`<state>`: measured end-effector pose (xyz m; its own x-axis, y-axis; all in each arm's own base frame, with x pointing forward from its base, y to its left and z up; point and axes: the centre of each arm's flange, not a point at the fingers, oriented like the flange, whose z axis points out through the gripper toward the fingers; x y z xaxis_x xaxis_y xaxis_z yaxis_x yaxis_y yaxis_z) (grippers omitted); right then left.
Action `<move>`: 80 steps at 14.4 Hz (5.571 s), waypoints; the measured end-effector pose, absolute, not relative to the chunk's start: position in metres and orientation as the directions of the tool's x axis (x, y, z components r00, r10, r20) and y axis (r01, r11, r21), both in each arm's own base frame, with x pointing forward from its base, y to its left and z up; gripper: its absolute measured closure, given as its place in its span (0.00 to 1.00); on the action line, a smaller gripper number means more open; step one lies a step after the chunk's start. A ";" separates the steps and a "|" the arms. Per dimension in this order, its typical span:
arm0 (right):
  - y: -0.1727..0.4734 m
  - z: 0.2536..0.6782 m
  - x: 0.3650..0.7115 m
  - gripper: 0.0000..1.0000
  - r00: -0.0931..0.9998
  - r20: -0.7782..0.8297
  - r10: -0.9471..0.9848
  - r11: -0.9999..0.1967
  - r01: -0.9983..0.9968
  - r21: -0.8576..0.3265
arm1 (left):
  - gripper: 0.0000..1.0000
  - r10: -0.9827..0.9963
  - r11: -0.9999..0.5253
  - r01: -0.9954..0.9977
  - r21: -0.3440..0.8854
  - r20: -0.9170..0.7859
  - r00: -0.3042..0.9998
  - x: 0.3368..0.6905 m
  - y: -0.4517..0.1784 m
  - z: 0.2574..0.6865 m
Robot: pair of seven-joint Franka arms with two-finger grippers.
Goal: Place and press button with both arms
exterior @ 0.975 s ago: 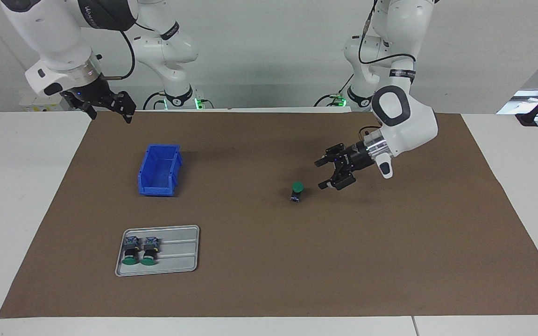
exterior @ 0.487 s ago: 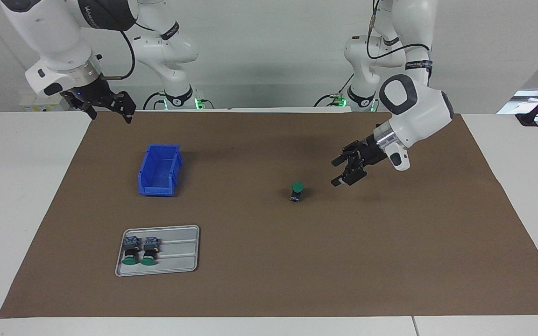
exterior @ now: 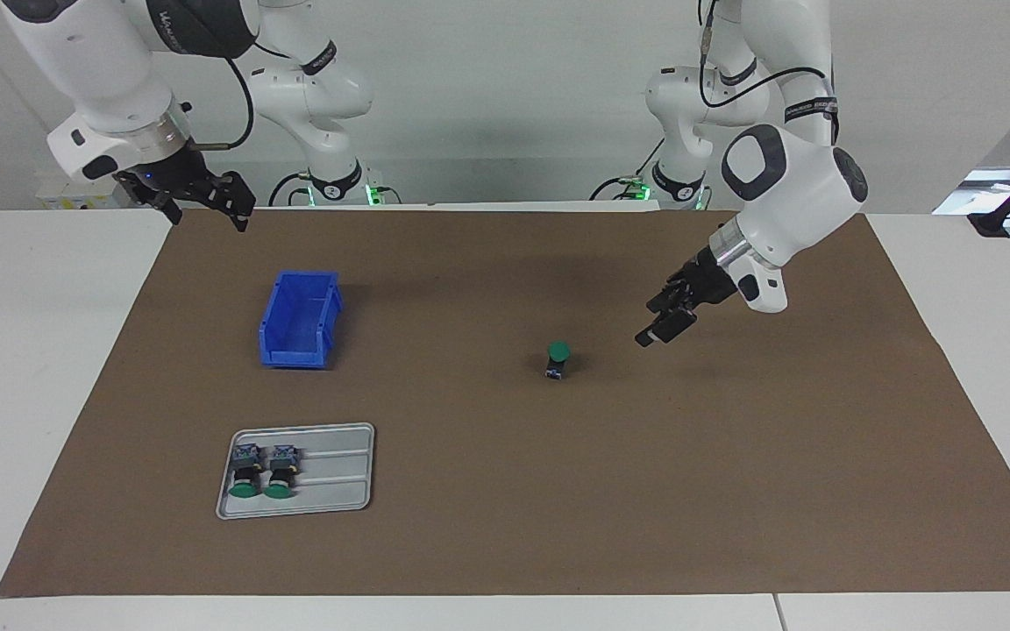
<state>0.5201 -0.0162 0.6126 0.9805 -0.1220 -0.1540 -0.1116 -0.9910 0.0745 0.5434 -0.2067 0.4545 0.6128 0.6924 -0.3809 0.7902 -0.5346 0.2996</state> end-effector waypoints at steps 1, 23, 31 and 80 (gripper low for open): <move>-0.016 0.613 0.520 0.02 0.981 -0.154 -0.122 -0.991 -0.112 0.075 | 0.00 0.692 -0.561 0.774 0.293 -0.347 0.633 0.544 -0.206 0.456; -0.016 0.613 0.520 0.02 0.980 -0.154 -0.122 -0.991 -0.112 0.075 | 0.64 0.076 -0.990 0.086 0.112 -0.086 0.993 0.521 -0.348 0.444; -0.016 0.613 0.520 0.02 0.980 -0.154 -0.122 -0.991 -0.112 0.075 | 0.99 0.088 -0.995 0.093 0.047 -0.096 0.991 0.526 -0.381 0.407; -0.016 0.613 0.520 0.02 0.980 -0.154 -0.122 -0.991 -0.112 0.075 | 0.00 0.076 -0.996 0.080 0.031 -0.096 0.992 0.575 -0.174 0.492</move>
<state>0.5201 -0.0162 0.6126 0.9805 -0.1219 -0.1542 -0.1115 -0.9910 0.0745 0.5745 -0.1745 0.4925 0.9924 0.0762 -0.0962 0.0795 -0.9964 0.0307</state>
